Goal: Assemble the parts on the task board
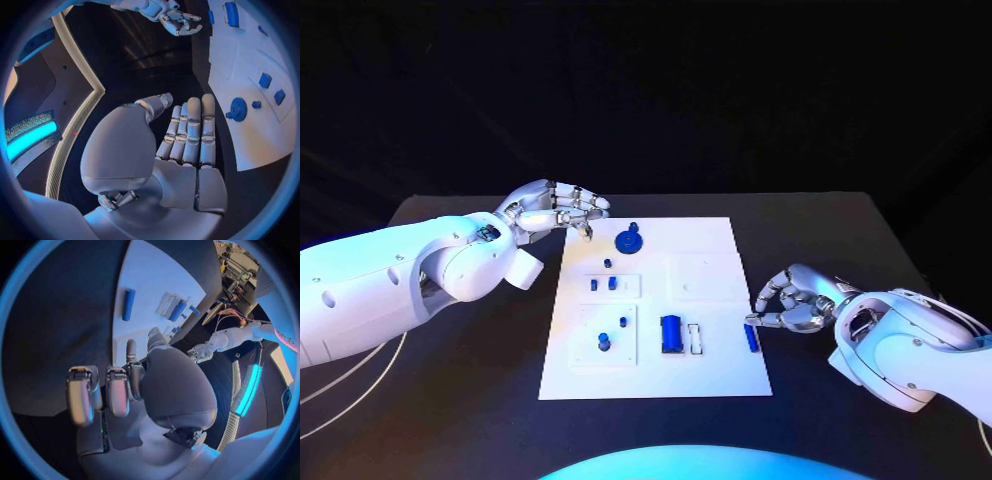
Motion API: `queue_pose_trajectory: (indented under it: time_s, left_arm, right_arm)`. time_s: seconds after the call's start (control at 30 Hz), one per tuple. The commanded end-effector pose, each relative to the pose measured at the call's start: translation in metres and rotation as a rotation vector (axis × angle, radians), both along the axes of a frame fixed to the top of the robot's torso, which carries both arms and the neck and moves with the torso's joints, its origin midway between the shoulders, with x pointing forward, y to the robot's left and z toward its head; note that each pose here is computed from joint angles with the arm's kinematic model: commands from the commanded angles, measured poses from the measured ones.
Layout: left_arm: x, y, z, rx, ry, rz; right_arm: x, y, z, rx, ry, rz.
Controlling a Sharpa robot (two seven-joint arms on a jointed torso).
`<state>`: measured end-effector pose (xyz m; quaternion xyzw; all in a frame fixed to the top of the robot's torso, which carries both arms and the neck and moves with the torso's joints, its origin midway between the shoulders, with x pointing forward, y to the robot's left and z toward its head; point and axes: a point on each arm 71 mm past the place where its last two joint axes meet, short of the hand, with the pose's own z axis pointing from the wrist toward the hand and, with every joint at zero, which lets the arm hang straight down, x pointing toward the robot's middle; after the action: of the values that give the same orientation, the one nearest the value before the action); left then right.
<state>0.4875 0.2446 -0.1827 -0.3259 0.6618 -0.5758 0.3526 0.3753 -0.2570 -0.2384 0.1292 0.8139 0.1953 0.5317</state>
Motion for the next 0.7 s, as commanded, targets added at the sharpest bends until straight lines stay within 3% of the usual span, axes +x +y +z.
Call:
queue_pose_trajectory:
  time_s: [0.03, 0.4, 0.7]
  left_arm:
    - [0.0000, -0.003, 0.0014, -0.017, -0.006, -0.011]
    - [0.0001, -0.002, 0.0012, -0.017, -0.006, -0.009]
    - [-0.0002, -0.001, 0.0011, -0.016, -0.005, -0.009]
  right_arm:
    - [-0.004, 0.001, -0.004, -0.042, 0.002, 0.042]
    - [-0.009, 0.002, -0.022, -0.079, 0.058, 0.041]
    - [-0.008, 0.002, -0.028, -0.115, 0.073, 0.045]
